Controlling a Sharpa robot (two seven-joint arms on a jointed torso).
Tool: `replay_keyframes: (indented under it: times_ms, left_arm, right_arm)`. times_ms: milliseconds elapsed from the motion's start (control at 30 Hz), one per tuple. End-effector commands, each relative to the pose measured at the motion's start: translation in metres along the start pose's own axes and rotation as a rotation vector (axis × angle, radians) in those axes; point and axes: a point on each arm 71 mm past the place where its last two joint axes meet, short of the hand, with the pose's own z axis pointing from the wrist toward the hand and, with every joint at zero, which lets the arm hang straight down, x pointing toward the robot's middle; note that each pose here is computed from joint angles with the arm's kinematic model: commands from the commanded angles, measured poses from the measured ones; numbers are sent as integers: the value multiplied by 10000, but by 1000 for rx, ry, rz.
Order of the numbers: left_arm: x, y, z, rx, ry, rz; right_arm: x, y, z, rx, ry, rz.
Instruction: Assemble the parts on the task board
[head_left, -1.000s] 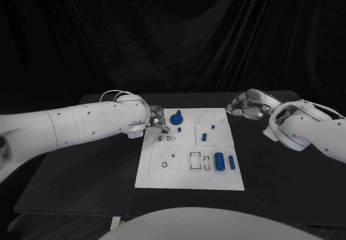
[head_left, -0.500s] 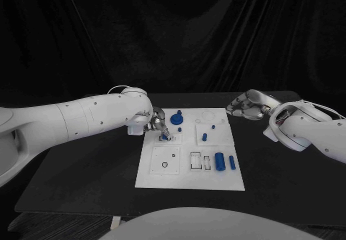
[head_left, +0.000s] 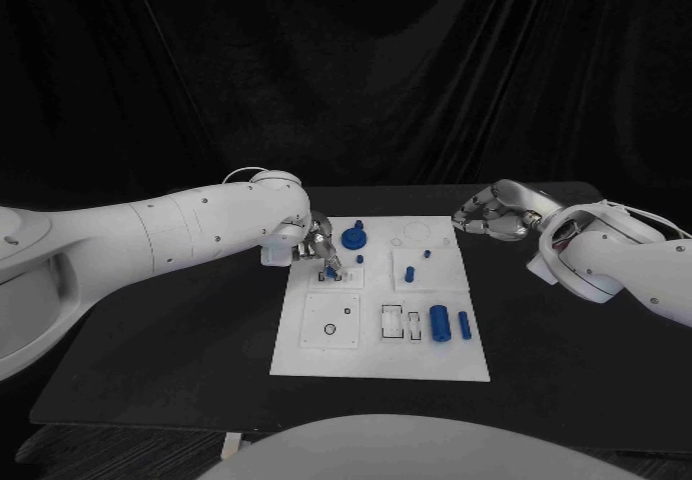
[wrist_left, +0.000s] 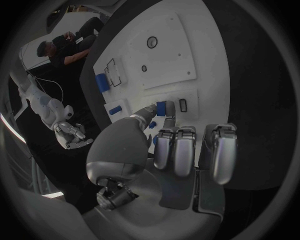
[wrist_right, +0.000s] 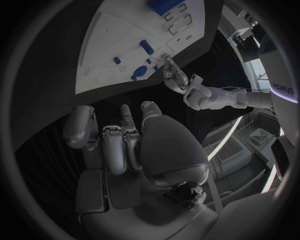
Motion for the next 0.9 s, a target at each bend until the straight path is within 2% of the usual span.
replay_keyframes:
  times_ms: [33, 233, 500, 900]
  left_arm:
    - [-19, -26, -2, 10, -8, -7]
    - [-29, -48, 22, 9, -18, 3]
    - [10, -75, 67, 11, -8, 10]
    - [24, -50, 94, 9, -15, 0]
  right_arm:
    - [14, -9, -4, 12, 8, -3]
    - [14, -6, -5, 11, 8, -3]
    - [15, -3, -6, 10, 8, -2]
    - [22, -4, -8, 9, 11, -2]
